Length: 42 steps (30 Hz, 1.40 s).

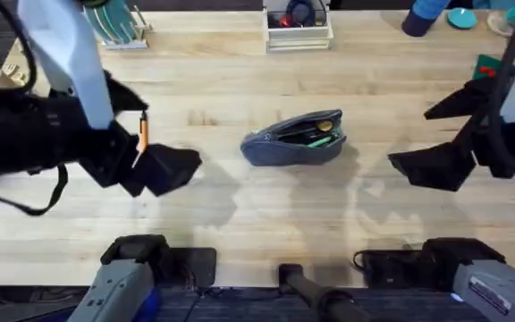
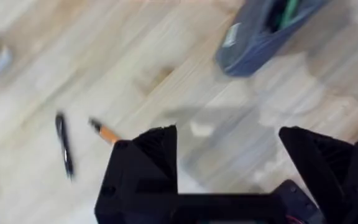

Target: Unzip the bag, pick up the pens from the table one at a time and place them inside, then zip the bag closed.

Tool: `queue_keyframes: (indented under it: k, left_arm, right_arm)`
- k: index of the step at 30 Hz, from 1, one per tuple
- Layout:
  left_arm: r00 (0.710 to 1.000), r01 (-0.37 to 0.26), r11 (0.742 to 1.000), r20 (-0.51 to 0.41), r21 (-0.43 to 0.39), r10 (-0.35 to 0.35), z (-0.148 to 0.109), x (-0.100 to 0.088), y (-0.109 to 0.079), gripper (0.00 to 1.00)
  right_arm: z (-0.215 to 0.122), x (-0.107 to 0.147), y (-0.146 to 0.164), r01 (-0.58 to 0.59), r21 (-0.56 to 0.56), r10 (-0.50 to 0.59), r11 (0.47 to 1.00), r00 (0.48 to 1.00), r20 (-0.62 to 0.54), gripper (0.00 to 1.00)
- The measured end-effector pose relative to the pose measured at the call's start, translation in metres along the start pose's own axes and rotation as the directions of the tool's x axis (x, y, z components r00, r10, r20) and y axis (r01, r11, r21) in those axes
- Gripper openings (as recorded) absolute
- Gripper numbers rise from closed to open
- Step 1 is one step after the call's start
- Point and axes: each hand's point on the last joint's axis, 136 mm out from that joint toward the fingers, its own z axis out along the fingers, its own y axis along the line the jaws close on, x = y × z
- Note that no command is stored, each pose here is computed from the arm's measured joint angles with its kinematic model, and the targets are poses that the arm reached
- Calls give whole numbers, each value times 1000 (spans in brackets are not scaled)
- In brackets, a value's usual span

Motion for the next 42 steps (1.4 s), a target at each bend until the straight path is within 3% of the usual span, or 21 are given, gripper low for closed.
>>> queue_keyframes:
  k: [3,6,9,13,20,22,28,36,42]
  left_arm:
    - [989,105,992,-95,-73,-112,7,14,18,994]
    - [955,198,968,-191,-157,-226,14,29,36,994]
    - [917,251,948,-264,-195,-297,23,40,47,994]
    - [891,288,936,-301,-202,-340,38,42,57,993]
    - [858,353,925,-345,-142,-380,62,41,59,993]
    - [837,386,910,-357,-154,-415,70,42,63,993]
    - [737,467,849,-420,-248,-529,98,57,83,993]
    - [677,522,798,-422,-302,-603,124,66,104,993]
    - [629,594,715,-342,-368,-699,121,79,134,993]
  right_arm:
    - [0,0,0,0,0,0,1000,1000,0,998]
    - [0,0,0,0,0,0,1000,1000,0,998]
    - [0,0,0,0,0,0,1000,1000,0,998]
    - [0,0,0,0,0,0,1000,1000,0,998]
    - [0,0,0,0,0,0,1000,1000,0,998]
    - [0,0,0,0,0,0,1000,1000,0,998]
    - [0,0,0,0,0,0,1000,1000,0,998]
    - [0,0,0,0,0,0,1000,1000,0,998]
    - [0,0,0,0,0,0,1000,1000,0,998]
